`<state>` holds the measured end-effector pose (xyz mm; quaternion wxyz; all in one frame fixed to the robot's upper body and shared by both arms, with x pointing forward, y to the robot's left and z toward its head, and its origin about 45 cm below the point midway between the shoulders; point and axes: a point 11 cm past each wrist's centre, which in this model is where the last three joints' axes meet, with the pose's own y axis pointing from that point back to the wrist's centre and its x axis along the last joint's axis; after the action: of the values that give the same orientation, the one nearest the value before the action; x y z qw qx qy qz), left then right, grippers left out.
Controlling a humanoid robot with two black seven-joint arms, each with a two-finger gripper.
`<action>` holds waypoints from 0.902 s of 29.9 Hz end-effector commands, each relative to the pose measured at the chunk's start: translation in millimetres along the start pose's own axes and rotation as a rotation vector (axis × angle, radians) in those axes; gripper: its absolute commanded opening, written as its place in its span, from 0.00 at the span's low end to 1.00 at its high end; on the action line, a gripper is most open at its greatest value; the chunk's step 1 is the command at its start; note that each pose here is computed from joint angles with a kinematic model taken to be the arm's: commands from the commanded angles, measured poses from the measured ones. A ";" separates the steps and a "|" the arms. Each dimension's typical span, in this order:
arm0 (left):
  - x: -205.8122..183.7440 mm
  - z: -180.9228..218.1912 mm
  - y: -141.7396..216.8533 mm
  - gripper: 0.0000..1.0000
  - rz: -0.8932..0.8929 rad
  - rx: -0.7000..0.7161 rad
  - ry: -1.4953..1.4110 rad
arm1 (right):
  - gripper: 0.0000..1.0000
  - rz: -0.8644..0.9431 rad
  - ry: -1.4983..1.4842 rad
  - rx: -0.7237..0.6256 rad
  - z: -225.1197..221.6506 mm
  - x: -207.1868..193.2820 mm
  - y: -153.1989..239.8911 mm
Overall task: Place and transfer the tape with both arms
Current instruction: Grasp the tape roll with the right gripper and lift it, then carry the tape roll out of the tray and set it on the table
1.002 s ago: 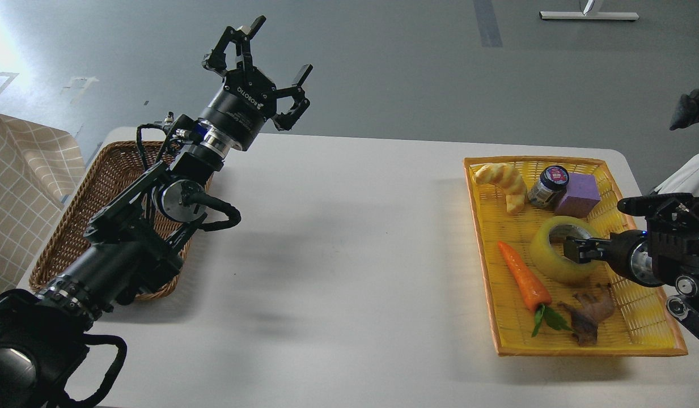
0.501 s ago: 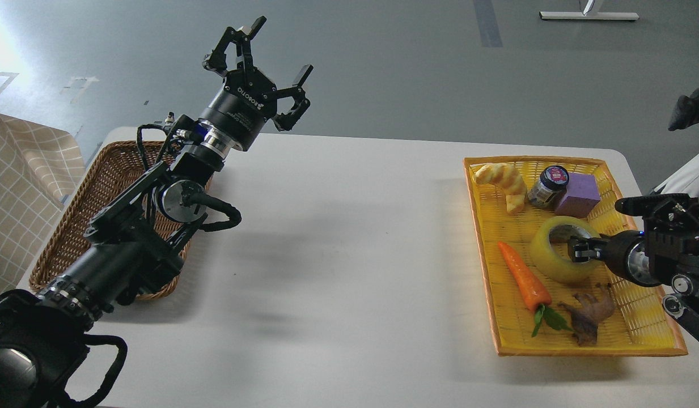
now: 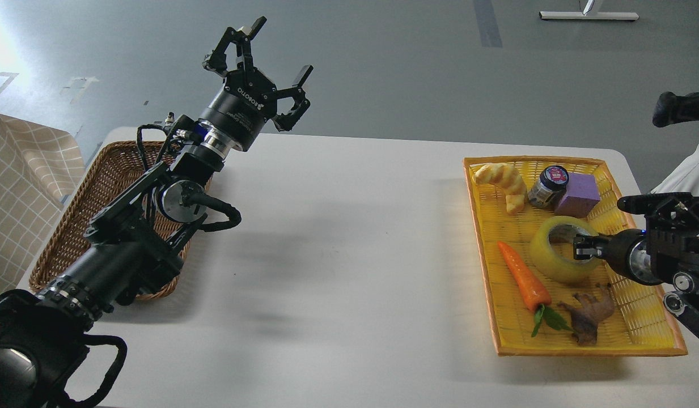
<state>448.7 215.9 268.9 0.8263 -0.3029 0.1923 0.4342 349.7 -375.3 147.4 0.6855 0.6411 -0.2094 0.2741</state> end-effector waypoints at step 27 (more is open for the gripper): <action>3.0 -1.8 1.5 0.98 0.010 0.003 0.001 | 0.00 0.280 -0.029 0.233 -39.8 127.9 87.2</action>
<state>448.9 216.4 265.0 0.8245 -0.3008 0.1958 0.4376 383.1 -330.1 280.3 0.5709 0.6842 -0.2702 0.3646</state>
